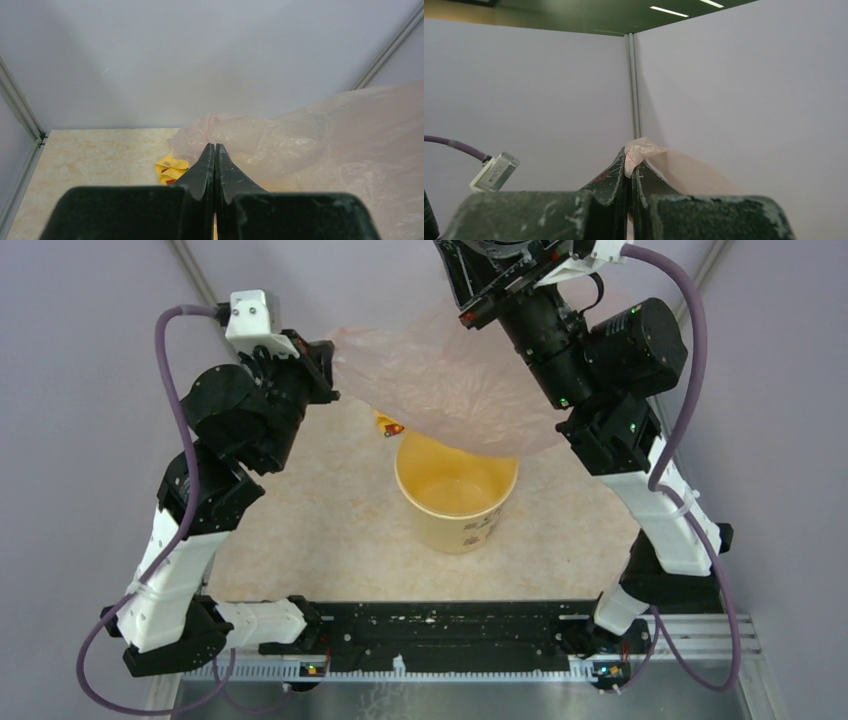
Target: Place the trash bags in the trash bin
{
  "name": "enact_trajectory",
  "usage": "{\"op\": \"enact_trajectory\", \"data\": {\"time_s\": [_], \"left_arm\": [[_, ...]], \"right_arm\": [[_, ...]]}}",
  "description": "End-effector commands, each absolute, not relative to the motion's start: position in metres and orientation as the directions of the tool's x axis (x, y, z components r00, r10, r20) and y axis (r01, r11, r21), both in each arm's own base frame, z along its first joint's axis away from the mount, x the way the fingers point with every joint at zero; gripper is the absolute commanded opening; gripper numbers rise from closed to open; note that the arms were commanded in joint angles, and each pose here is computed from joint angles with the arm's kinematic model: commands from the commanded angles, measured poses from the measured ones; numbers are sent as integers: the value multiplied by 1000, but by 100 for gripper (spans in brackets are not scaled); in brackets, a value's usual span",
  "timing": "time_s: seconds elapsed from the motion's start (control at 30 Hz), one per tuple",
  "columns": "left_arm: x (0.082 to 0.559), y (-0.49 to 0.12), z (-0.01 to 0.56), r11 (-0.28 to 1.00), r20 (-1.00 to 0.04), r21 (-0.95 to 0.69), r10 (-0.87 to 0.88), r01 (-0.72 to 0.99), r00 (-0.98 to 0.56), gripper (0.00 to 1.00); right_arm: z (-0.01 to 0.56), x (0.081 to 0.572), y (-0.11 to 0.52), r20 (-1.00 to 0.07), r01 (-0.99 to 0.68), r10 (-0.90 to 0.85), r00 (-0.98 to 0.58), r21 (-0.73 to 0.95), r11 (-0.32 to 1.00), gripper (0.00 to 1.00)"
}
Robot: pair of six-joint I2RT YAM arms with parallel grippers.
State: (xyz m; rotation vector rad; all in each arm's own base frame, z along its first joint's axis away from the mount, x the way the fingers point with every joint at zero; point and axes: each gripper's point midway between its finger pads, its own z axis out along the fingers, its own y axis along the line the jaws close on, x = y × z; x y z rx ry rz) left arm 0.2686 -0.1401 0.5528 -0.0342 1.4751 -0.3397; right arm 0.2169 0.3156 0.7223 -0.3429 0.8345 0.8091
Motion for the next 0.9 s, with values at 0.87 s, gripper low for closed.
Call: {"op": "enact_trajectory", "data": {"time_s": [0.87], "left_arm": [[246, -152, 591, 891, -944, -289, -325, 350, 47, 0]], "right_arm": [[752, 182, 271, -701, -766, 607, 375, 135, 629, 0]]}}
